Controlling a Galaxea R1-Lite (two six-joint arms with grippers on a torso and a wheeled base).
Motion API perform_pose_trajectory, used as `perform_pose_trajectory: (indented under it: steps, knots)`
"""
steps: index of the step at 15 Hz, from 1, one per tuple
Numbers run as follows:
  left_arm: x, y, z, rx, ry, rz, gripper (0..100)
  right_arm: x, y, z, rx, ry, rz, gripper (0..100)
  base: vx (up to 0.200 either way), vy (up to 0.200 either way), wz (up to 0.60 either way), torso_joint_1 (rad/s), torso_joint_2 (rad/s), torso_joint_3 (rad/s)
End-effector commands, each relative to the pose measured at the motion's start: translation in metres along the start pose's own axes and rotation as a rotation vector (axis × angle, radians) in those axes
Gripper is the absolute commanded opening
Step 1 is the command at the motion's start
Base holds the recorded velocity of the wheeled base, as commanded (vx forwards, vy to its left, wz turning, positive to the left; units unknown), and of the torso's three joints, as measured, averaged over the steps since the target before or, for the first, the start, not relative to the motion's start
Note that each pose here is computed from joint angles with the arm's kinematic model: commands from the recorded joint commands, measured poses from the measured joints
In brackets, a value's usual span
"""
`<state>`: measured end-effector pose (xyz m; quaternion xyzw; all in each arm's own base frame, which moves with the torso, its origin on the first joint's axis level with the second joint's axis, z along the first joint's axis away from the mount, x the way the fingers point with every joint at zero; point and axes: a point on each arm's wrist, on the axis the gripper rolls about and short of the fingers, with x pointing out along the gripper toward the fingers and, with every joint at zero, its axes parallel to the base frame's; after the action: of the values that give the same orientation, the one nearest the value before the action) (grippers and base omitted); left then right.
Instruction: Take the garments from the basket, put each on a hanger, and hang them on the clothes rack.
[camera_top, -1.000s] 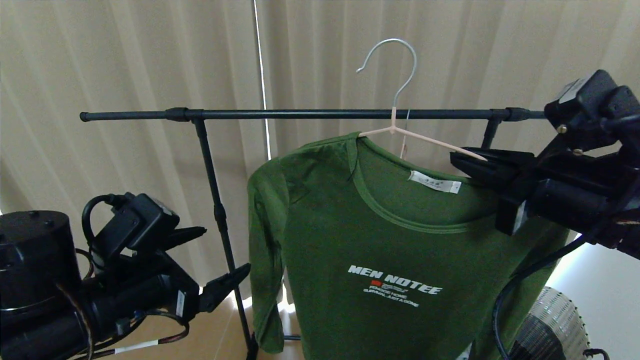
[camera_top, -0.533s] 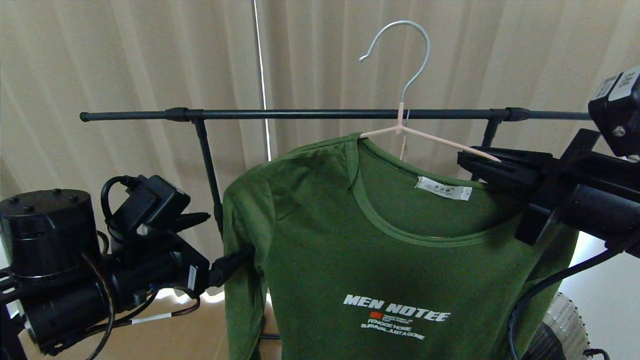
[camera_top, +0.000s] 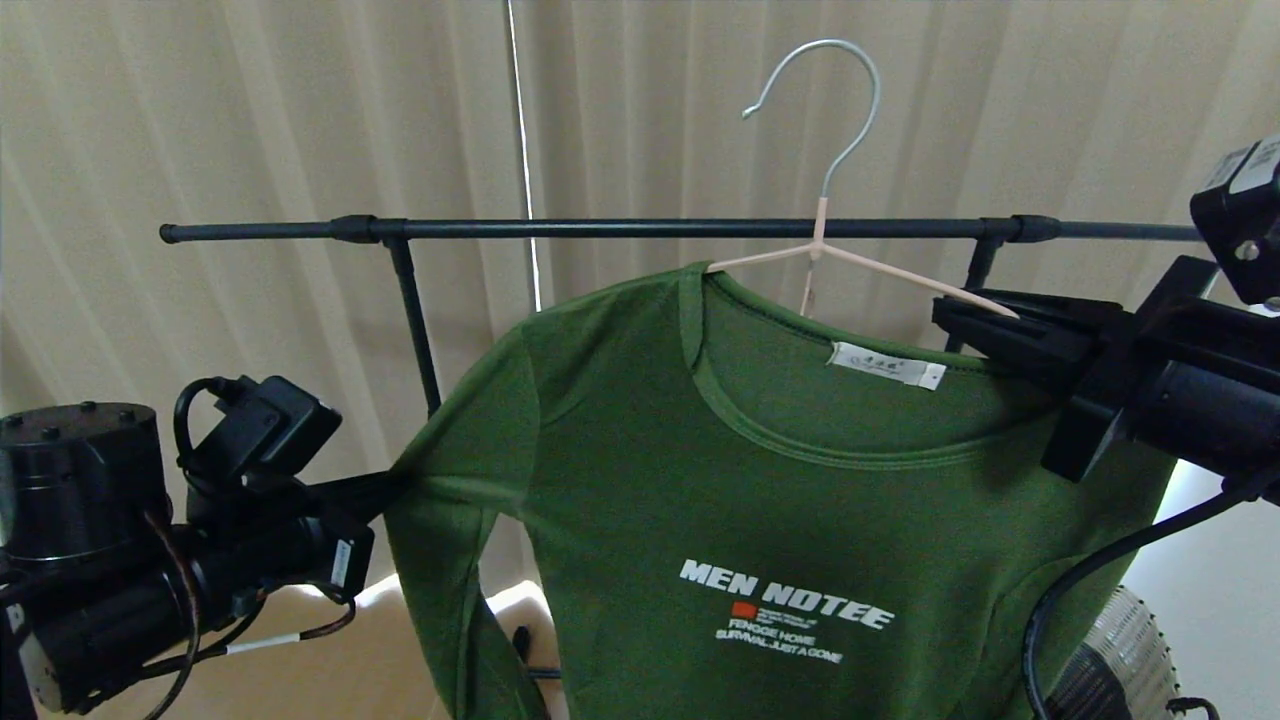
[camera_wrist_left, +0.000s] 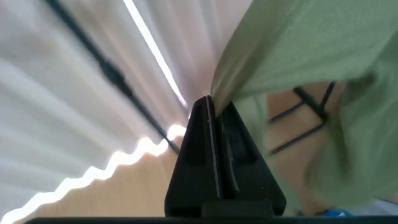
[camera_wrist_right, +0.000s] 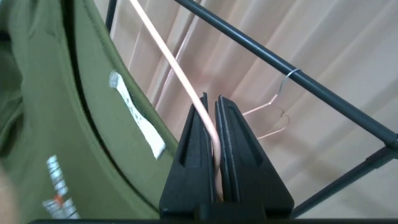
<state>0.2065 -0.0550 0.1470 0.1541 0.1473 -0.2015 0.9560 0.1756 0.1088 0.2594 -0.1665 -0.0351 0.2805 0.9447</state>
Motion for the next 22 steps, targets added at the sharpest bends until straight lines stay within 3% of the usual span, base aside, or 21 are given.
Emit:
perform_pose_trajectory:
  steps: [1,6,10,11,13,18,20,21,22]
  knots:
    - [-0.001,0.005,-0.003,-0.008,0.012,0.024,0,0.0,-0.001,0.0,-0.001,-0.001,-0.006,0,0.0,0.0,0.0,0.0,0.0,0.0]
    - [-0.001,0.019,-0.011,0.028,0.05,0.089,0,0.0,-0.01,-0.004,-0.001,0.019,-0.051,0,0.0,0.0,0.0,0.0,0.0,0.0]
    - [-0.004,0.018,-0.012,0.042,0.047,0.085,0,0.0,-0.011,-0.003,-0.002,0.015,-0.05,0,0.0,0.0,0.0,0.0,0.0,0.0]
    - [-0.004,0.018,-0.01,0.04,0.041,0.086,100,0.001,-0.011,-0.002,-0.002,0.012,-0.051,0,0.0,0.0,0.0,0.0,0.0,0.0]
    - [-0.007,0.016,-0.006,0.038,0.017,0.082,100,0.002,-0.011,-0.003,-0.002,0.017,-0.051,0,0.0,0.0,0.0,0.0,0.0,0.0]
    - [-0.057,-0.004,0.009,-0.036,-0.166,0.046,100,0.005,-0.009,-0.016,-0.002,0.101,-0.117,0,0.0,0.0,0.0,0.0,0.0,0.0]
    - [-0.063,-0.008,0.006,-0.055,-0.175,0.031,100,0.005,-0.012,-0.021,-0.001,0.126,-0.133,0,0.0,0.0,0.0,0.0,0.0,0.0]
    - [-0.071,-0.012,0.008,-0.09,-0.207,0.009,100,0.007,-0.025,-0.031,0.002,0.206,-0.221,0,0.0,0.0,0.0,0.0,0.0,0.0]
    - [-0.072,-0.012,0.008,-0.085,-0.215,0.011,100,0.006,-0.029,-0.035,0.003,0.252,-0.243,0,0.0,0.0,0.0,0.0,0.0,0.0]
